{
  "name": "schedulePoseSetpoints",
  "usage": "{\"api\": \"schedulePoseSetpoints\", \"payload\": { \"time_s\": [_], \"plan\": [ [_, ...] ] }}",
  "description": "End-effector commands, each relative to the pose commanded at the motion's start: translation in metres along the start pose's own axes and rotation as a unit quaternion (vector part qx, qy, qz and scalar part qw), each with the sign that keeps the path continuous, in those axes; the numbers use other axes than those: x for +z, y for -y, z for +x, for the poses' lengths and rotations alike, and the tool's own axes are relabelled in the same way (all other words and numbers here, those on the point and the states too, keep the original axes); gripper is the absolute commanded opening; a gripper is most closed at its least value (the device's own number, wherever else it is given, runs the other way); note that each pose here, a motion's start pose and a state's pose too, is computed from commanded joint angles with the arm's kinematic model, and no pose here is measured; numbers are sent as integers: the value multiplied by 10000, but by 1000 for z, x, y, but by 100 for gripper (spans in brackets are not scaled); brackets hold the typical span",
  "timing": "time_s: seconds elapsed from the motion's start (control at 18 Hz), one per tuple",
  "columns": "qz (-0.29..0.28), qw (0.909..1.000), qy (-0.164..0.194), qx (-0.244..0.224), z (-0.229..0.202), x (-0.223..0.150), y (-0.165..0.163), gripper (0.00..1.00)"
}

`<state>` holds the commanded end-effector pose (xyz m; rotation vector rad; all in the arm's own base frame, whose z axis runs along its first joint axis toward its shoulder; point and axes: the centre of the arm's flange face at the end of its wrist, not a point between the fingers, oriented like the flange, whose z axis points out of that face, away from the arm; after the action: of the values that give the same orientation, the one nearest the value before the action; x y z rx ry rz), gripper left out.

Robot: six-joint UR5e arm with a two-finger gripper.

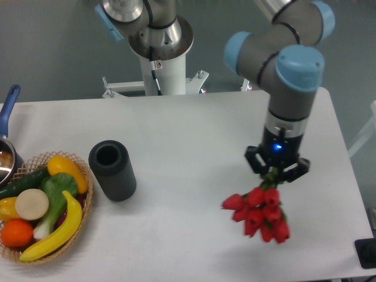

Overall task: Insert the flowers into the vase
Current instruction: 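Carry the red tulip bunch with the gripper toward the black vase, then raise the tulips and align their stems above the vase opening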

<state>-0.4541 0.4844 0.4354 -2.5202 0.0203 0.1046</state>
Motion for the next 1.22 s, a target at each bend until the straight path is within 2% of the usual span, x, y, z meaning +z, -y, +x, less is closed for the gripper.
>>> {"api": "schedulePoseSetpoints", "payload": {
  "time_s": [0.11, 0.22, 0.33, 0.5, 0.67, 0.83, 1.0, 1.06, 1.11, 1.22],
  "plan": [
    [467, 9987, -187, 22, 12, -10, 13, 0],
    [915, 9932, -722, -17, 42, -1, 34, 0],
    [1165, 9880, -1012, -60, 59, -1, 42, 0],
    [1345, 9824, -1290, 125, 88, 6, 58, 0],
    [2142, 9611, -1712, 337, 114, 8, 58, 0],
    [2895, 9280, -2319, 358, 133, -5, 53, 0],
    [3392, 9053, -2536, 316, 129, -30, 44, 0],
    [3524, 8990, -2579, 323, 129, -37, 42, 0],
    [3580, 8967, -2585, 318, 130, -42, 38, 0],
    [3609, 8963, -2554, 333, 140, -51, 30, 0]
  ]
}}
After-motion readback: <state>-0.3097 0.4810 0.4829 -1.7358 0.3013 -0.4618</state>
